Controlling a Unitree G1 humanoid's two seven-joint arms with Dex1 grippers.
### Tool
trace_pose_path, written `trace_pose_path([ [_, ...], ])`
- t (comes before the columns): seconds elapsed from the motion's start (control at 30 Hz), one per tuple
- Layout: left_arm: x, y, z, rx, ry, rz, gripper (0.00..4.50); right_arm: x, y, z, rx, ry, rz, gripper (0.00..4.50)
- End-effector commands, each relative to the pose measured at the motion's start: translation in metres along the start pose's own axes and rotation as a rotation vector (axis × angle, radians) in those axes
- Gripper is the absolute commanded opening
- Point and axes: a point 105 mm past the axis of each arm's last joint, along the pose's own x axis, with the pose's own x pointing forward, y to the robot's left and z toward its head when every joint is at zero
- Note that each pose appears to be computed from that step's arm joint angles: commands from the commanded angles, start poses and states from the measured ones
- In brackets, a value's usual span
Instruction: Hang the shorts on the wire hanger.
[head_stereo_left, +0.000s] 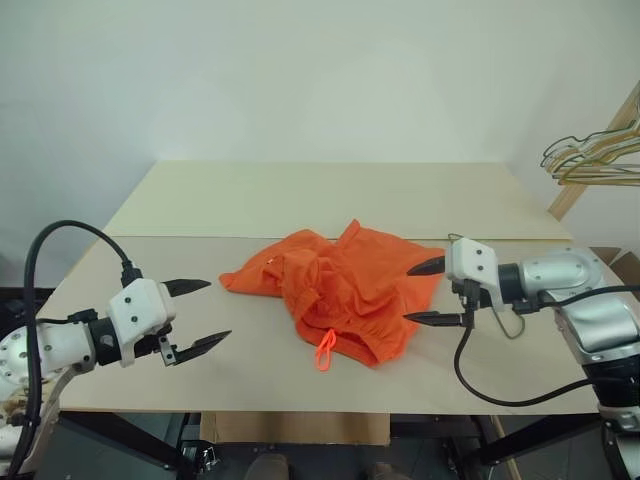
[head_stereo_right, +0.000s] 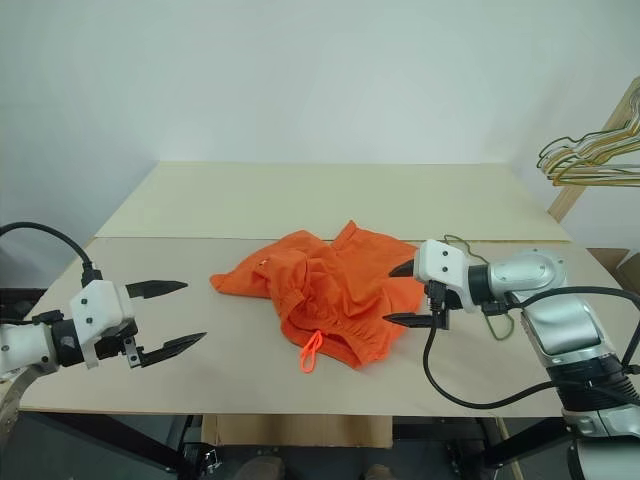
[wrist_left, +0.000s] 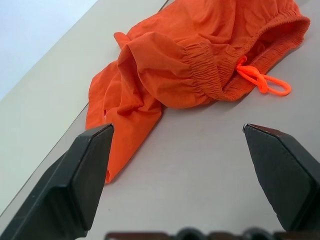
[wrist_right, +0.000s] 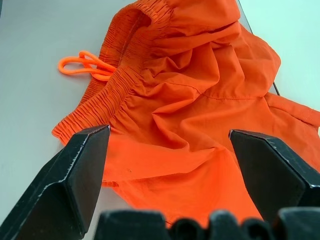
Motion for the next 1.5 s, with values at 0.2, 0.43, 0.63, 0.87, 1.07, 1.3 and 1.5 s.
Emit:
trace_pose_path([
  [0.2,0.000,0.006,0.008,0.057,-0.012,0.043,4.50,-0.003,-0.005,0.010,-0.048,-0.016,-0.009,4.45],
  [0.43,0.001,0.002,0.001,0.062,0.018,0.031,4.50,-0.001,-0.004,0.012,-0.046,-0.021,-0.005,4.45],
  [0.63,0.002,0.002,-0.006,0.072,0.059,0.020,4.50,0.019,-0.005,0.027,0.060,-0.055,0.020,4.45],
  [0.87,0.000,-0.006,-0.018,0.032,0.090,-0.028,4.50,0.064,0.008,0.072,0.300,-0.149,0.072,4.45],
  [1.07,-0.010,0.003,-0.034,0.033,0.171,-0.033,4.50,0.115,0.024,0.091,0.463,-0.134,0.084,4.45],
  [1.3,-0.012,0.005,-0.036,0.034,0.182,-0.038,4.50,0.138,0.009,0.092,0.587,-0.125,-0.094,4.45],
  [1.5,-0.010,0.000,-0.038,0.027,0.184,-0.046,4.50,0.141,-0.006,0.084,0.639,-0.094,-0.207,4.45],
])
